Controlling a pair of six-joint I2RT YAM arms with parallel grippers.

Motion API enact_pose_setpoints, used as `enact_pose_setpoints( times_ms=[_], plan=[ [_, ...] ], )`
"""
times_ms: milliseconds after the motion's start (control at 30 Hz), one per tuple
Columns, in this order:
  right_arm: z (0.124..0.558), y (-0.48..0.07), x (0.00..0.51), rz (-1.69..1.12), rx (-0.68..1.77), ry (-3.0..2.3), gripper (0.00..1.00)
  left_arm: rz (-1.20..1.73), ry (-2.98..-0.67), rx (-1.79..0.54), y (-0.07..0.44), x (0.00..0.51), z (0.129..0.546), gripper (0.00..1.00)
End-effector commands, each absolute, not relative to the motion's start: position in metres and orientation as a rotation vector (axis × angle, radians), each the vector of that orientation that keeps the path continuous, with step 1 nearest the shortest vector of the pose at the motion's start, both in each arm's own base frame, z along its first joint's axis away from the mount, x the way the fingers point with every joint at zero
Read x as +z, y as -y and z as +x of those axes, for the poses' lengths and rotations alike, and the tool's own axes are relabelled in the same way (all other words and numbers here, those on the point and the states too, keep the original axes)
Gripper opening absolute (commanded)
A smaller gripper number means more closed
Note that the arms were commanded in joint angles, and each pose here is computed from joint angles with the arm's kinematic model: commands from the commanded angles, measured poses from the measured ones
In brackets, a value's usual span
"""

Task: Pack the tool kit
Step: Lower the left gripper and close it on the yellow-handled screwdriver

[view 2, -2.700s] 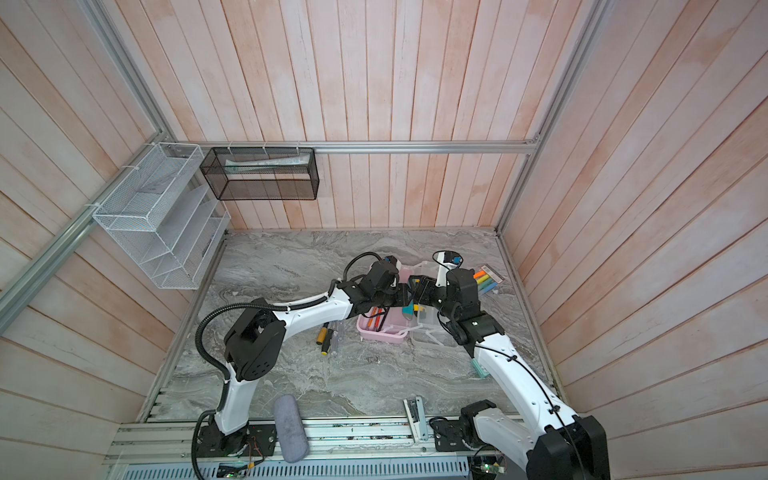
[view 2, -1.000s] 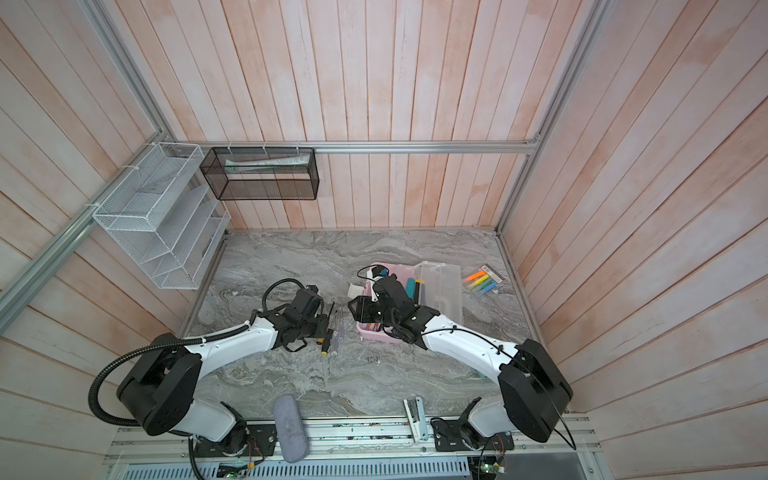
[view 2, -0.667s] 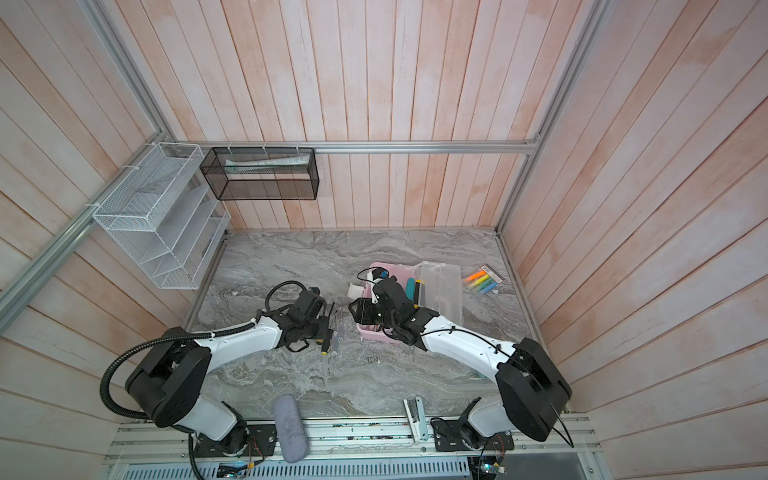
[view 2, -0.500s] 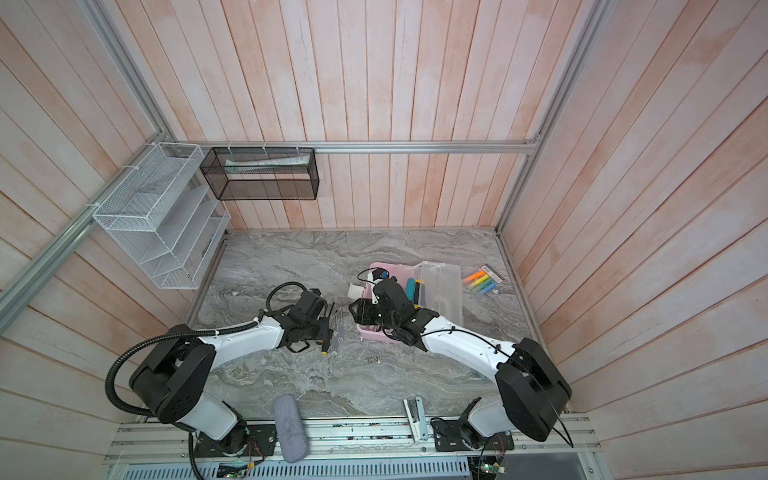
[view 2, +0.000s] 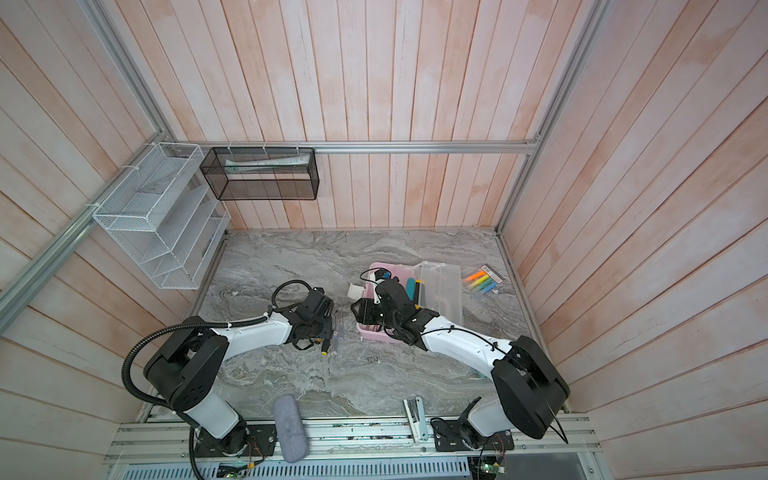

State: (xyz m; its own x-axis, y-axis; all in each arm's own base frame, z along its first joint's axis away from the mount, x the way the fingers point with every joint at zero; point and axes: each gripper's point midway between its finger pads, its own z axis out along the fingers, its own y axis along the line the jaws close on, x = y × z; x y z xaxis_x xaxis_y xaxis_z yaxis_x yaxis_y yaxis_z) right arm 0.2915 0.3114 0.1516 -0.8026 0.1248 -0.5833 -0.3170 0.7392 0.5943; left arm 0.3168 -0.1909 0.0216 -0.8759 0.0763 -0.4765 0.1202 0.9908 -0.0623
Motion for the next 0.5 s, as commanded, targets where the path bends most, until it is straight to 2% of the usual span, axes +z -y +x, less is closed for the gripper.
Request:
enact_pose_setpoints(
  times_ms=[0, 233, 467],
  plan=[
    [0.291, -0.312, 0.147, -0.139, 0.957, -2.330, 0.54, 0.124, -2.672, -0.065, 0.184, 0.015, 0.313, 0.24],
    [0.294, -0.313, 0.147, -0.139, 0.962, -2.329, 0.54, 0.107, -2.655, -0.042, 0.179, 0.022, 0.314, 0.24],
    [0.300, -0.317, 0.154, -0.135, 1.002, -2.311, 0.54, 0.098, -2.593, -0.051, 0.176, 0.052, 0.322, 0.22]
  ],
)
